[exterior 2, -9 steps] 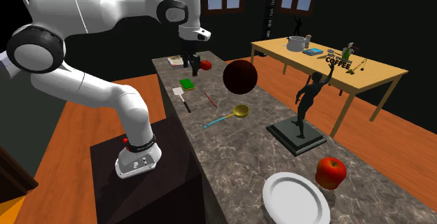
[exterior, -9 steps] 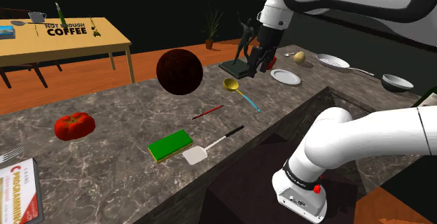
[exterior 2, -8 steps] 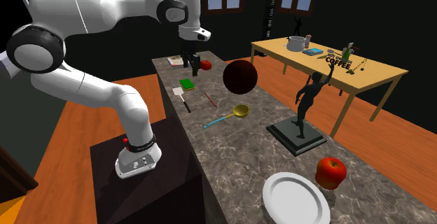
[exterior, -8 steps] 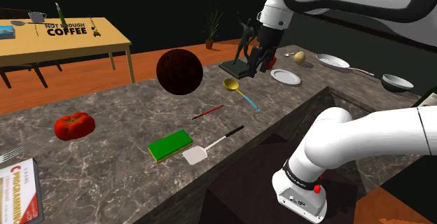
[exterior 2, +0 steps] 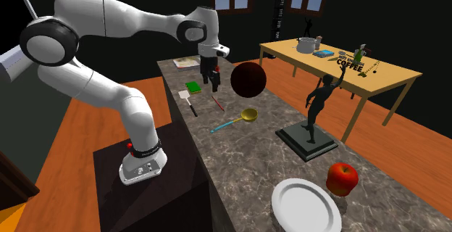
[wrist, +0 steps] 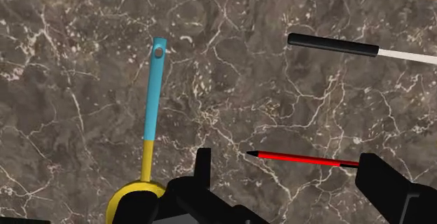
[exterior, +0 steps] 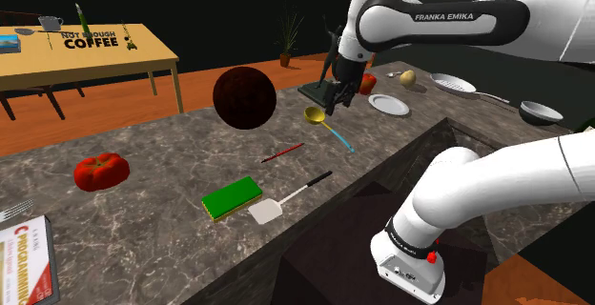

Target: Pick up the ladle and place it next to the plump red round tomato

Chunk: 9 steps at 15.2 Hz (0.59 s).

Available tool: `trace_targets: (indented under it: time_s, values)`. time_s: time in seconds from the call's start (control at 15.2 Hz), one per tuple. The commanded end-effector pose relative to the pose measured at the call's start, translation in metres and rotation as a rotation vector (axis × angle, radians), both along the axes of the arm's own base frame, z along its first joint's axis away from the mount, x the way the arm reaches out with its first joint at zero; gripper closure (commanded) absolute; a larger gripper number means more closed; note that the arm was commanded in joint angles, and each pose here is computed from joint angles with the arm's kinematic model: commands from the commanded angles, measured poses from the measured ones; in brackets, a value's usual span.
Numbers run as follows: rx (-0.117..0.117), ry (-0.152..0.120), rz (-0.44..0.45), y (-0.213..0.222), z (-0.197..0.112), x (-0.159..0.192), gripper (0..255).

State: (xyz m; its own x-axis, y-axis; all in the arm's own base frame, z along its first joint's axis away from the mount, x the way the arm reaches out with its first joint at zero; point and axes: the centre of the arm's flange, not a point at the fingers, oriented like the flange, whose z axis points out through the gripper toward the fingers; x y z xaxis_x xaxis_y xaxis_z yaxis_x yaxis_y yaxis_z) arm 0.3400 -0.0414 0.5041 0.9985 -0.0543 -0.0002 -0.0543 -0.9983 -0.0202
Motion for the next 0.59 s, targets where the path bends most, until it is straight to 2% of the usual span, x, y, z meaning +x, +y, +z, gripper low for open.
trace_targets:
  time_s: [0.0,0.53]
  values:
    - [-0.026,-0.011,-0.015,-0.011,-0.022,0.008,0]
    - [-0.127,-0.043,-0.075,-0.058,-0.094,0.052,0]
